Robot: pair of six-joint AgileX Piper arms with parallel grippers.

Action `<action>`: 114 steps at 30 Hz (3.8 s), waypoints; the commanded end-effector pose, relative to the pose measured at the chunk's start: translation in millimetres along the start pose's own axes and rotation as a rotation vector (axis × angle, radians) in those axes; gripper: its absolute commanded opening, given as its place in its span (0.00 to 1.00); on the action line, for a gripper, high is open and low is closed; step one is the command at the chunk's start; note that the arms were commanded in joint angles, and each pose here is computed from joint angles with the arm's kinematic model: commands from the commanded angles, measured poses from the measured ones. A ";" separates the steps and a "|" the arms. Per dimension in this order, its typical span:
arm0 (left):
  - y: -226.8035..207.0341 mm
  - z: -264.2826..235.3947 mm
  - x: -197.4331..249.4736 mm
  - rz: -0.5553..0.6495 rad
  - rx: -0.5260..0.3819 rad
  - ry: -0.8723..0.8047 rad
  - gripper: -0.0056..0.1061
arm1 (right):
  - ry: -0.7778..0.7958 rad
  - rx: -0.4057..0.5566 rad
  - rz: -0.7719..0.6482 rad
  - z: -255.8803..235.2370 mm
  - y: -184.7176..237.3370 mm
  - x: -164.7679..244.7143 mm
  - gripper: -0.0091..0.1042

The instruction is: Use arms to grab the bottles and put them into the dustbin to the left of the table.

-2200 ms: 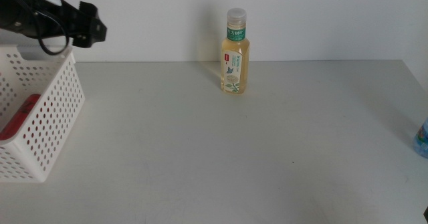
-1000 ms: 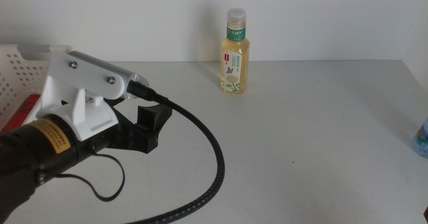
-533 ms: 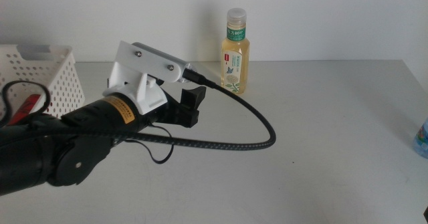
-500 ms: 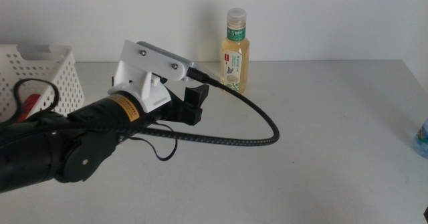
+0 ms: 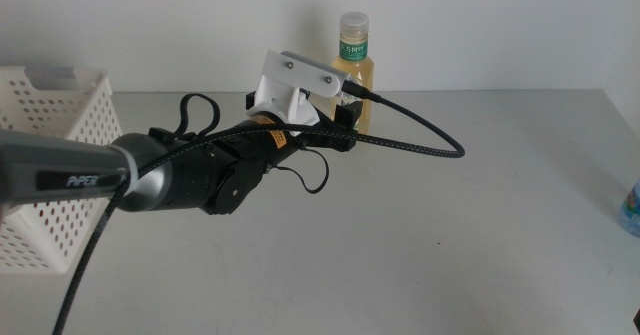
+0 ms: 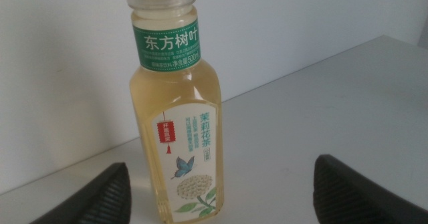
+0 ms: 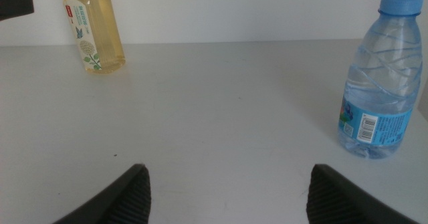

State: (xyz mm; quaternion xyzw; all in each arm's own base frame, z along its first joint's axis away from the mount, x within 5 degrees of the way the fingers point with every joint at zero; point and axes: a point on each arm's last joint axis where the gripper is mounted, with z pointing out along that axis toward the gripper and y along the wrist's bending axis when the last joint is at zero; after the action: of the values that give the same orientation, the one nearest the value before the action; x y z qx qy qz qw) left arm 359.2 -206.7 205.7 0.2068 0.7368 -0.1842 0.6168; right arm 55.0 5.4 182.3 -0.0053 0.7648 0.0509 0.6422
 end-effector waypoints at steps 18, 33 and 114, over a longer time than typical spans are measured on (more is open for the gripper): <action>19.9 68.1 -23.6 -0.061 0.025 -0.159 0.89 | -0.109 0.007 -0.016 -2.7 -0.2 -11.1 0.60; 24.2 105.7 -8.0 -0.103 0.027 -0.166 0.89 | -0.109 0.007 -0.016 -2.7 -0.2 -11.1 0.60; 67.4 -164.7 -196.7 0.095 -0.325 0.292 0.04 | -0.109 0.007 -0.016 -2.7 -0.2 -11.1 0.60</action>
State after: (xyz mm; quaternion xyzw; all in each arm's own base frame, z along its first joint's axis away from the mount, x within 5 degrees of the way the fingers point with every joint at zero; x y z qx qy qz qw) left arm 298.4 -82.1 386.0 0.1650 0.8721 0.0079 0.4607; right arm 55.0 5.4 182.3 -0.0053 0.7648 0.0509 0.6422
